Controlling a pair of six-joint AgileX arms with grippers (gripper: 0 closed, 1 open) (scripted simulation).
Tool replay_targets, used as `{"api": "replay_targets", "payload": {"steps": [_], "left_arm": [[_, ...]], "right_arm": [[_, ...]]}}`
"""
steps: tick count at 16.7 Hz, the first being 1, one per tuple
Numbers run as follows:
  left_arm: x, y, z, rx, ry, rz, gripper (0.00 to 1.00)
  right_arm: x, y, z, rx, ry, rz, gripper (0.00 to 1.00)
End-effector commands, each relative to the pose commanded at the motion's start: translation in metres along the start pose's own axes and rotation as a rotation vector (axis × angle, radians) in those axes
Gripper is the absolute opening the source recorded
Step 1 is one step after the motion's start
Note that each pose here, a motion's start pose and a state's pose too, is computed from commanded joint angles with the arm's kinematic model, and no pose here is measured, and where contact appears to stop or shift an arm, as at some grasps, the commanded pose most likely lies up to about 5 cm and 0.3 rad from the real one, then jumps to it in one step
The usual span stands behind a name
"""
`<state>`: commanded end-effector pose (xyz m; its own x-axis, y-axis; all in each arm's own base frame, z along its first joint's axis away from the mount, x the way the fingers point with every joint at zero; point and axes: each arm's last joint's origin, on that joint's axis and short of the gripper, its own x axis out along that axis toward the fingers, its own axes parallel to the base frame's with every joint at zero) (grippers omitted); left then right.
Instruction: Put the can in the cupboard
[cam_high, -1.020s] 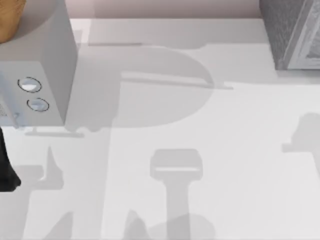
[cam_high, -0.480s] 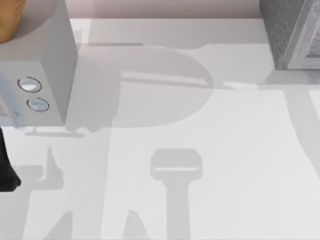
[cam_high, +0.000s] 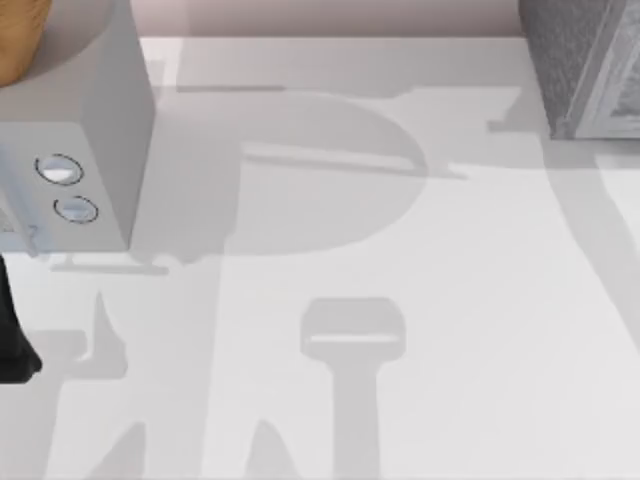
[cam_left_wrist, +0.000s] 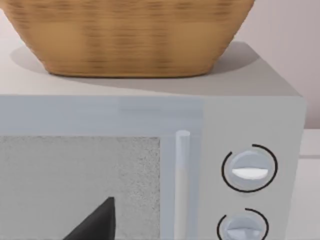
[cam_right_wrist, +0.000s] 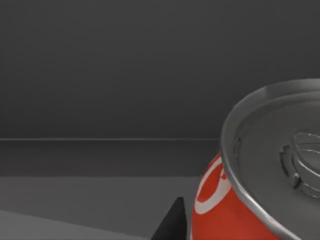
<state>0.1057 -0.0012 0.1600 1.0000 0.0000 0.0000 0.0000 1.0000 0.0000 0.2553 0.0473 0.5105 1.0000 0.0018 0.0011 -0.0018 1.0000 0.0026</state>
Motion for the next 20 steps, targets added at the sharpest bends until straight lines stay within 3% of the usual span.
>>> {"api": "replay_targets", "payload": {"steps": [8,20], "left_arm": [[0.000,0.000,0.000,0.000,0.000,0.000,1.00],[0.000,0.000,0.000,0.000,0.000,0.000,1.00]], "right_arm": [[0.007,0.000,0.002,0.000,0.005,0.000,0.00],[0.118,0.001,0.033,-0.001,-0.012,-0.004,0.00]]}}
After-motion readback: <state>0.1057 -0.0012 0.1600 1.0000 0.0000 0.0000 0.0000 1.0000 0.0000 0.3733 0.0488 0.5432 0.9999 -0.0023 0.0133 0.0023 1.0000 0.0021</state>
